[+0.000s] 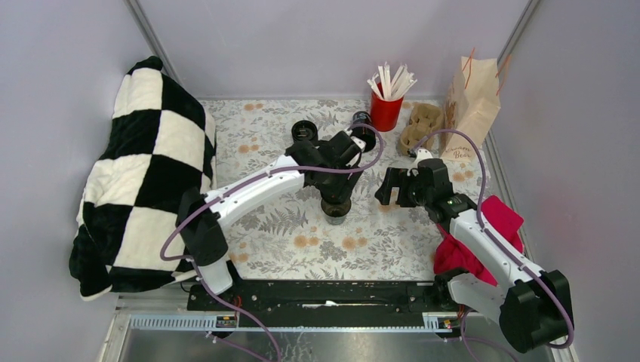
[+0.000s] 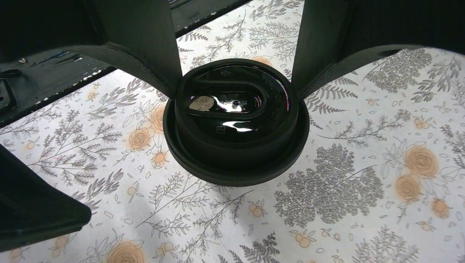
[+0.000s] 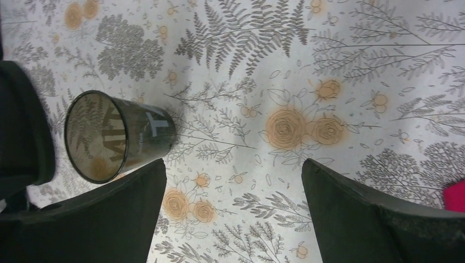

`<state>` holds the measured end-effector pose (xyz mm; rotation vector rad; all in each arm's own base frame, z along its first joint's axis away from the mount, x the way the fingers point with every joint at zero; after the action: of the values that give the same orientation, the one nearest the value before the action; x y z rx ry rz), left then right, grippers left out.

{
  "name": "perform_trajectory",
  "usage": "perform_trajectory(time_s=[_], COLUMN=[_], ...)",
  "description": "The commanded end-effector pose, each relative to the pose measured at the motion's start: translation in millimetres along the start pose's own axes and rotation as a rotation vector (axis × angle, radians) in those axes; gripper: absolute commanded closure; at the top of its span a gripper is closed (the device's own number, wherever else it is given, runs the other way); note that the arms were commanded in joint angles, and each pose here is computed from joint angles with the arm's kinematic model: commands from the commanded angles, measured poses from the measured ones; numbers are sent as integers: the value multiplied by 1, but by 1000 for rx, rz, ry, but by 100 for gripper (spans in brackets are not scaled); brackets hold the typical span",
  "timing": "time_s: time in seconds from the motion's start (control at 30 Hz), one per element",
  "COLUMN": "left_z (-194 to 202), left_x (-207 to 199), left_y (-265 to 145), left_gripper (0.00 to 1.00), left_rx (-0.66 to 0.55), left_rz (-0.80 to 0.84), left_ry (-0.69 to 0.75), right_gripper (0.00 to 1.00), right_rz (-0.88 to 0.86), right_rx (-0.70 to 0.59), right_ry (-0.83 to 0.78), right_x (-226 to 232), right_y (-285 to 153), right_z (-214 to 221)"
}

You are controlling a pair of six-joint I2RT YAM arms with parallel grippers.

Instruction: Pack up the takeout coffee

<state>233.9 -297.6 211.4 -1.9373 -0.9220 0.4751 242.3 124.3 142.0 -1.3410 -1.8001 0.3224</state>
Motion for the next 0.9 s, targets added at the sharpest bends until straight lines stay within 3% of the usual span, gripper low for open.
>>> perform_trajectory(time_s=[0.0,0.33,0.87], left_z=[-2,9,6], left_x=[-8,-11,-18], left_y=[8,23,34], left_gripper=[30,30,29], left_rx=[35,119,147], left_rz=[31,13,23], left_ry=[49,95,129], right_gripper=[0,0,1], right_rz=[-117,-135,-159], right_rx=[-20,-35,-20], right_ry=[-15,-23,-19], right_x=[16,18,20], right_y=[-1,-4,-5], right_z=[-7,-9,-5])
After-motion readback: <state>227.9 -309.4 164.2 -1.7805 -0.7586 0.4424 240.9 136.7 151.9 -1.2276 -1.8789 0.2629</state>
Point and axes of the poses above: each gripper's point midway between its finger pads, its own y axis out along the fingers, its own x axis along the line the jaws close on, z = x × y, the point moved 4 cm from there along -y, back along the fingers, and after that the axes turned 8 degrees about y, right-handed, at the moved point
